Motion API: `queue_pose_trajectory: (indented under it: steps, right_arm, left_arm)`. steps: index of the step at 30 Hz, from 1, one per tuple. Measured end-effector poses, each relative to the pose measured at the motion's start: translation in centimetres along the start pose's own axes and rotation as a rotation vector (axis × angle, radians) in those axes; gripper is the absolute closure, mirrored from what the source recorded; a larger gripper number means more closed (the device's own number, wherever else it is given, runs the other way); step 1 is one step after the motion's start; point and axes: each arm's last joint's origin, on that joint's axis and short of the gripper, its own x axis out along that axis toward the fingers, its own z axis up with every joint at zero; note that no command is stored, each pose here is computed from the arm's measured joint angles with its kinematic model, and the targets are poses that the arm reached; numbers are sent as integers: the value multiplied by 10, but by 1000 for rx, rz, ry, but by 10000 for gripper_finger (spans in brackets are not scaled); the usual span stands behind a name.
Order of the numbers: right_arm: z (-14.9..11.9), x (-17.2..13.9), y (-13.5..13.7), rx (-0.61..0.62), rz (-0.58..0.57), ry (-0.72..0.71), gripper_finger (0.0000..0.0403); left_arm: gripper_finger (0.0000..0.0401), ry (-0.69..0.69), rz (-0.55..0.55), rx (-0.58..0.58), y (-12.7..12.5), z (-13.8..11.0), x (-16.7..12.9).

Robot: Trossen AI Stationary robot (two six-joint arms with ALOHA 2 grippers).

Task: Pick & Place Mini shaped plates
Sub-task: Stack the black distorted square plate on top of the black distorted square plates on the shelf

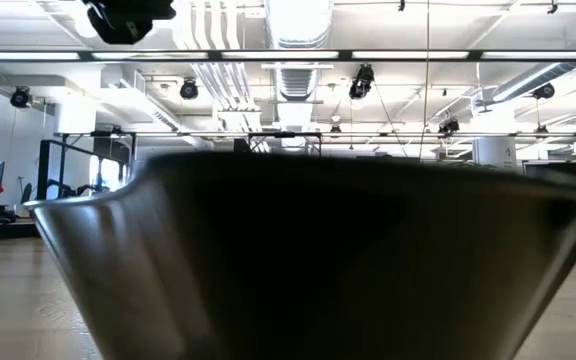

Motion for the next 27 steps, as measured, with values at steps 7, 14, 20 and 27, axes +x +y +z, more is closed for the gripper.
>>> queue_pose_trajectory:
  steps: [7,14,20,27]
  right_arm:
    - [-1,-3,2,-25,7,2,342]
    - [-2,-5,2,-60,9,-4,342]
    - [-3,-5,4,-129,63,14,342]
    - [-6,-6,12,-204,157,41,342]
  left_arm:
    - [343,85,-45,18,-31,-18,30]
    - [343,198,-93,42,-58,-19,67]
    - [343,284,-103,19,-81,-26,102]
    - [343,348,-124,-17,-118,-33,141]
